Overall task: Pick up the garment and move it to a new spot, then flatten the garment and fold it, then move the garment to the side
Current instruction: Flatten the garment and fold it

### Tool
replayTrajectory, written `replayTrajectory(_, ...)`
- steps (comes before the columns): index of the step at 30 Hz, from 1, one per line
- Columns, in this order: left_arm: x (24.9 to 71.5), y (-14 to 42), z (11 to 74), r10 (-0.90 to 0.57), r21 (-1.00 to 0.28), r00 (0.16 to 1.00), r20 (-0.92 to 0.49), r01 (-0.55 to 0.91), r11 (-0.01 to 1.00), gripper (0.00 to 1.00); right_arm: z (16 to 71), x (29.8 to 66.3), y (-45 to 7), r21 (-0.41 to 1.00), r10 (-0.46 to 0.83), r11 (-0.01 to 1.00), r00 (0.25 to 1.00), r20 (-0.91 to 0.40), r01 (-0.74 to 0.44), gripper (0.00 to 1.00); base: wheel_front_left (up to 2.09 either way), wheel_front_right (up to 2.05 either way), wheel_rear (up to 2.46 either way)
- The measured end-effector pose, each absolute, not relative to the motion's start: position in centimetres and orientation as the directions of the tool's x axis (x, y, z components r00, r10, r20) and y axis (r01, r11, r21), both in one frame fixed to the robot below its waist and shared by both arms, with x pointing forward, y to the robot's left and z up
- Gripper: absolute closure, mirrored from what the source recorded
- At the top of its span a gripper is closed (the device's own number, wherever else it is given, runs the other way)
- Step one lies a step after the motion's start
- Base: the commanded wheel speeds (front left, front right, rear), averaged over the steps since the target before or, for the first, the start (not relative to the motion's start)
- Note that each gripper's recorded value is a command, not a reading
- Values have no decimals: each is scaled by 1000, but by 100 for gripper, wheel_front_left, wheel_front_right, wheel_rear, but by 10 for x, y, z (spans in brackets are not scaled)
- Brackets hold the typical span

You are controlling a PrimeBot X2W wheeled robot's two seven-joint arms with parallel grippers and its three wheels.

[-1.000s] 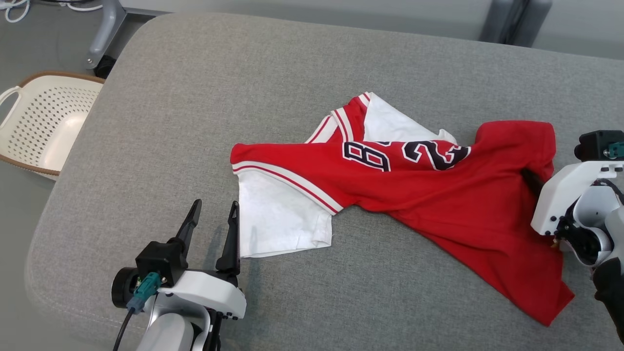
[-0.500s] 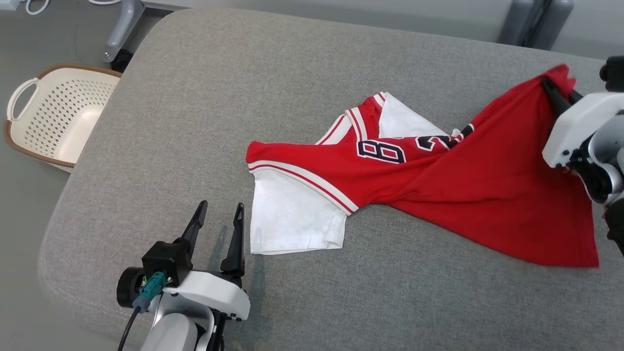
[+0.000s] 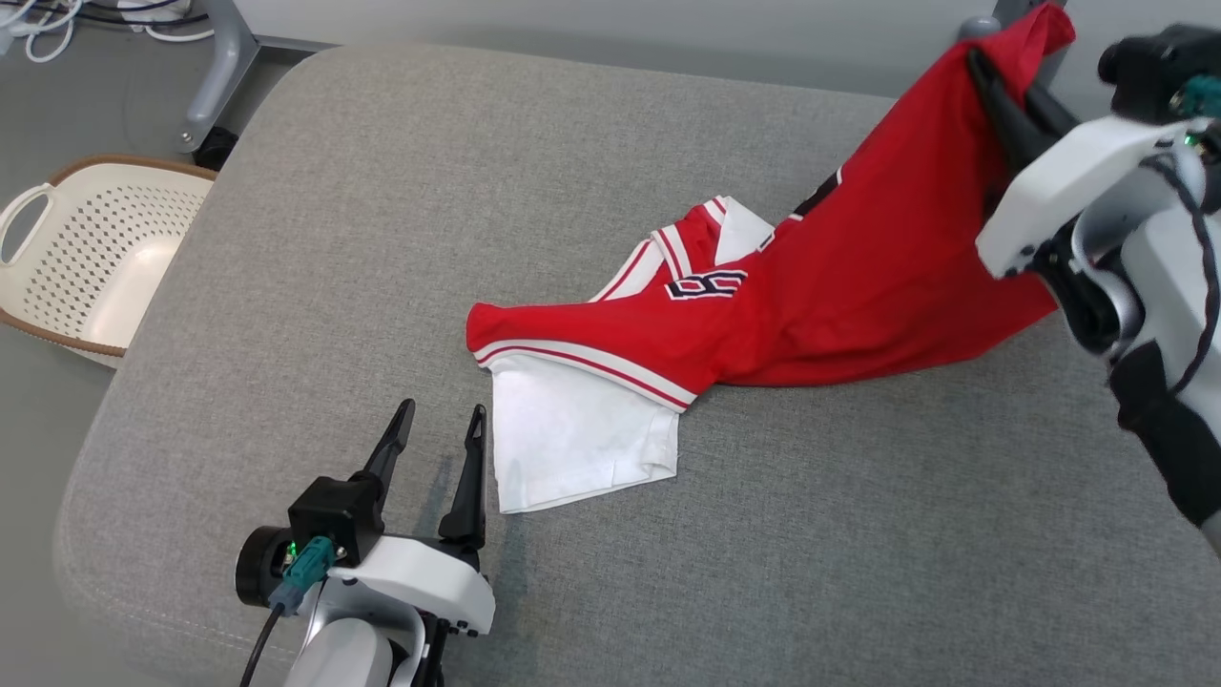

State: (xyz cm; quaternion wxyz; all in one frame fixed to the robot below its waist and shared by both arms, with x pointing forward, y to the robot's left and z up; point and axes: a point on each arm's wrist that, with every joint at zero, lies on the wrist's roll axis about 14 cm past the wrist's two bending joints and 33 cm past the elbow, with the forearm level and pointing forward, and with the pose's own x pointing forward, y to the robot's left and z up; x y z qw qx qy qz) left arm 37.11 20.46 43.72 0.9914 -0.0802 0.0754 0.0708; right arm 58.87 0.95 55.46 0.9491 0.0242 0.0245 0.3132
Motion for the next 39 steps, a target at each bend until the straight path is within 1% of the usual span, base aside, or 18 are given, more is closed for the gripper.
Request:
replayTrajectory(3,370,201,438,122,-151,980,-159,-146,978,0,532,572,3,75,605,796,793,-73,-601,100,0,0,0)
replayTrajectory(13,371,188,439,82,-158,985,-153,-107,982,0,448,506,-52,161,570,821,781,-255,-547,100,0,0,0)
replayTrajectory(17,374,181,435,56,-157,985,-160,-82,984,0,437,497,-64,179,550,835,786,-281,-521,100,0,0,0)
replayTrajectory(21,376,176,431,40,-157,984,-171,-68,985,0,431,500,-69,193,523,852,799,-297,-486,100,0,0,0)
replayTrajectory(22,377,176,431,37,-157,984,-172,-64,986,0,432,503,-70,192,514,858,806,-294,-477,82,0,0,0)
replayTrajectory(23,378,175,430,34,-157,984,-173,-62,986,0,435,508,-71,192,504,863,817,-280,-467,69,0,0,0)
replayTrajectory(24,379,174,430,31,-157,984,-174,-59,986,0,438,513,-71,185,497,867,825,-270,-462,50,0,0,0)
replayTrajectory(25,380,173,429,28,-158,984,-175,-56,986,0,441,517,-72,169,493,870,831,-258,-464,16,0,0,0)
replayTrajectory(26,380,173,428,26,-158,984,-179,-55,986,0,445,521,-71,145,495,869,834,-245,-473,0,0,0,0)
replayTrajectory(30,382,169,425,14,-157,983,-186,-44,987,0,445,528,-77,110,468,883,850,-240,-455,0,0,0,0)
replayTrajectory(36,385,164,428,-2,-162,984,-178,-27,986,0,440,523,-90,103,443,896,860,-251,-432,0,0,0,0)
replayTrajectory(39,388,161,430,-6,-163,986,-169,-22,986,0,447,522,-105,109,419,908,882,-215,-405,0,0,0,0)
